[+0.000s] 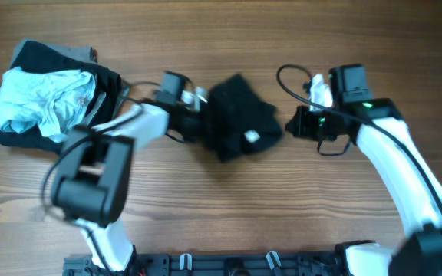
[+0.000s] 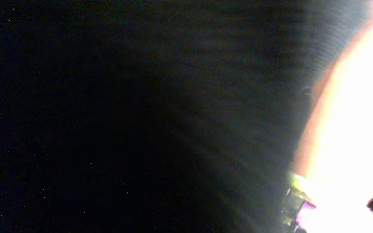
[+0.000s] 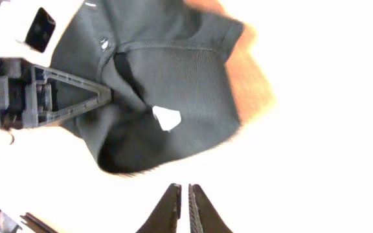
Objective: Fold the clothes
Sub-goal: 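Carry the bundle with the left gripper onto the clothes pile and release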
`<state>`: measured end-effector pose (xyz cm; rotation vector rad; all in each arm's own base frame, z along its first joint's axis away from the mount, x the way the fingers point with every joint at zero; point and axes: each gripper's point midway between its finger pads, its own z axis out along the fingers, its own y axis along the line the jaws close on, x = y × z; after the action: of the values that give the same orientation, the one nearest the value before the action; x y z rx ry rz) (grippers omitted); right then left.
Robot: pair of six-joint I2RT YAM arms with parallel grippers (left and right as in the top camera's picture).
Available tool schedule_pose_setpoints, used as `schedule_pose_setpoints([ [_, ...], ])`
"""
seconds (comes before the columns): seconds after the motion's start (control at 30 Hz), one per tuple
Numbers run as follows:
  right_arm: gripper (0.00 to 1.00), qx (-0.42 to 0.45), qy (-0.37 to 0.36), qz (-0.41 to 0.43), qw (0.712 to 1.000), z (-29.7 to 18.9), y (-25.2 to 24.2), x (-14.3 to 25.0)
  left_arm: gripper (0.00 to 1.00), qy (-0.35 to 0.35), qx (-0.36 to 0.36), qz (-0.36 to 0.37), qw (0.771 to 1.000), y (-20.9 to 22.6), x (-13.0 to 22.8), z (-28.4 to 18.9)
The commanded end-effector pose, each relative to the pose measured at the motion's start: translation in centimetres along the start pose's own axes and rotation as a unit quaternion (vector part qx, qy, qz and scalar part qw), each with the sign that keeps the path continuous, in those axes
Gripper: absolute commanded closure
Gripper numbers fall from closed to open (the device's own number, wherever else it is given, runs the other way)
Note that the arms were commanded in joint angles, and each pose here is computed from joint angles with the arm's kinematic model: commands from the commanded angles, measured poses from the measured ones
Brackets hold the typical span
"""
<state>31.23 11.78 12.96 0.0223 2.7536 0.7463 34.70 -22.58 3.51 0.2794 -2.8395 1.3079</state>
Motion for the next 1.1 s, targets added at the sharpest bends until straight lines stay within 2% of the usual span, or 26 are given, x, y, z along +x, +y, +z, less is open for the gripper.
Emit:
schedule_pose_setpoints([
  [0.0,0.89,-0.025,-0.056,-0.038,0.997,-3.4,2.5,-1.2,0.96,-0.157,0.065,0.149,0.974,-8.5,-6.0,-11.7],
  [0.13,0.89,-0.022,-0.04,-0.017,0.999,-3.5,2.3,-0.4,0.96,-0.309,0.08,0.197,0.927,-10.8,-10.2,-22.6],
  [0.17,0.89,-0.021,-0.036,-0.015,0.999,-3.5,2.2,-0.2,0.96,-0.348,0.072,0.196,0.914,-10.0,-11.6,-25.1],
  [0.27,0.89,-0.018,-0.023,-0.008,1.0,-3.4,2.1,0.5,0.96,-0.405,0.05,0.172,0.897,-6.7,-13.8,-29.4],
  [0.43,0.89,-0.015,-0.011,0.014,1.0,-3.4,1.9,1.1,0.96,-0.455,-0.023,0.142,0.879,-0.1,-14.8,-34.7],
  [0.57,0.89,-0.016,-0.011,0.021,1.0,-3.4,1.9,1.1,0.96,-0.451,-0.076,0.061,0.887,6.0,-13.2,-36.6],
  [0.83,0.89,-0.014,-0.006,0.028,1.0,-3.4,1.8,1.4,0.95,-0.46,-0.13,-0.017,0.878,12.1,-10.9,-39.9],
  [0.93,0.89,-0.014,-0.004,0.029,0.999,-3.4,1.8,1.4,0.93,-0.472,-0.172,-0.064,0.862,15.1,-9.8,-41.5],
  [0.97,0.89,-0.014,-0.004,0.029,0.999,-3.4,1.8,1.4,0.82,-0.471,-0.172,-0.072,0.862,15.5,-9.5,-41.7],
  [1.0,0.89,-0.014,-0.004,0.029,0.999,-3.4,1.8,1.4,0.35,-0.468,-0.173,-0.079,0.863,15.8,-9.2,-41.6],
  [1.03,0.89,-0.014,-0.004,0.035,0.999,-3.4,1.8,1.4,0.0,-0.462,-0.172,-0.088,0.865,16.1,-8.8,-41.4],
  [1.07,0.89,-0.014,-0.004,0.037,0.999,-3.4,1.8,1.4,0.0,-0.456,-0.171,-0.097,0.868,16.3,-8.4,-41.2],
])
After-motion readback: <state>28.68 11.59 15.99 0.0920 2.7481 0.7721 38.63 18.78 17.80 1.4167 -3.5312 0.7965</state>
